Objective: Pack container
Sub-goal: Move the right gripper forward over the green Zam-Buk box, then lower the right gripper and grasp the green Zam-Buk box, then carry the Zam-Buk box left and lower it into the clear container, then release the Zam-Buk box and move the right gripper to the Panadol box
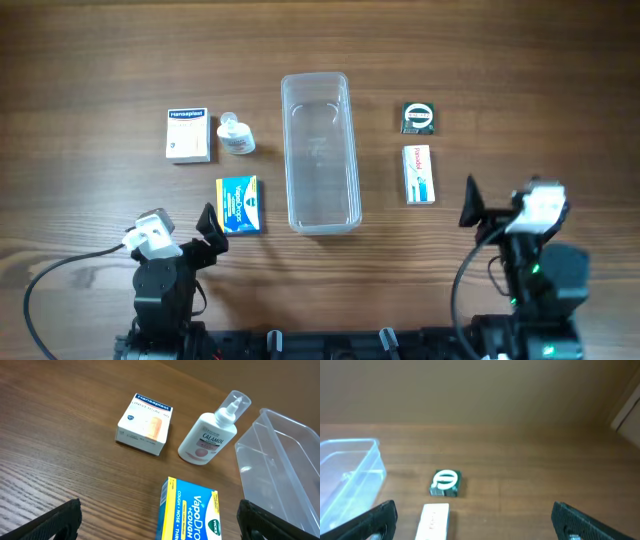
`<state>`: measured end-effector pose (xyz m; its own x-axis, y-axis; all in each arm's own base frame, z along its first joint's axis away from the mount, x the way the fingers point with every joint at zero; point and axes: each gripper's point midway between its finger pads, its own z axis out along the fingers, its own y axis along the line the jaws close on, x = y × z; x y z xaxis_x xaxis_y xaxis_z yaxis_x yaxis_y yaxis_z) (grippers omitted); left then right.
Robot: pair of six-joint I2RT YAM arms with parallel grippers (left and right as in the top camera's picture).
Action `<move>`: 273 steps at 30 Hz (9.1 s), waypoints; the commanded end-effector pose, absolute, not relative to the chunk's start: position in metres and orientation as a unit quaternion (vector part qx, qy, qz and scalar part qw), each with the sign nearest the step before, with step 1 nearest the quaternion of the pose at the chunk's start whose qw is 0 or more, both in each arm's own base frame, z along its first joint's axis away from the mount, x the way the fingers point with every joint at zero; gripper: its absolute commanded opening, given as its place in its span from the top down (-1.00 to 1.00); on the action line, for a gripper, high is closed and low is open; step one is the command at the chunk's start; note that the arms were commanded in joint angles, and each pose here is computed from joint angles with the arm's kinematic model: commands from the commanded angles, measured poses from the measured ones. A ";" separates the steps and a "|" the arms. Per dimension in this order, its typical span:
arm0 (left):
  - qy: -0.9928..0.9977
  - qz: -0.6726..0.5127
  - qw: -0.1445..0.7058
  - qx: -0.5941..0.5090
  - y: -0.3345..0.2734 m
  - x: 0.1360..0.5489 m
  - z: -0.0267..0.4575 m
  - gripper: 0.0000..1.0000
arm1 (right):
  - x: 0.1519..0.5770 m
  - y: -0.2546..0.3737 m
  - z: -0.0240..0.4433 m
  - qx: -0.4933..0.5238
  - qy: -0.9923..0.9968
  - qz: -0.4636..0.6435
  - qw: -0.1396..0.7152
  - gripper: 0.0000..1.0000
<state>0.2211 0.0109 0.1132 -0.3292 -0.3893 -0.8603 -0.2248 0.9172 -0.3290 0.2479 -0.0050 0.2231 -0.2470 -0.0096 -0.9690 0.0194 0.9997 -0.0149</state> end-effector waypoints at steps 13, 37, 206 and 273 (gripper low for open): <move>0.811 -0.076 0.551 -0.183 0.010 0.222 0.114 -1.00 | 0.412 -0.012 0.302 0.040 0.868 0.000 0.495 -0.99; 0.811 -0.076 0.551 -0.183 0.010 0.222 0.114 -0.99 | 0.521 -0.002 0.268 0.101 0.896 0.060 0.427 -0.99; 0.811 -0.076 0.551 -0.183 0.010 0.222 0.114 -0.99 | 0.439 0.286 0.051 -0.004 0.992 0.097 0.086 -0.33; 0.811 -0.076 0.551 -0.183 0.010 0.222 0.114 -1.00 | 0.381 0.158 0.217 0.011 0.987 -0.039 0.154 -0.99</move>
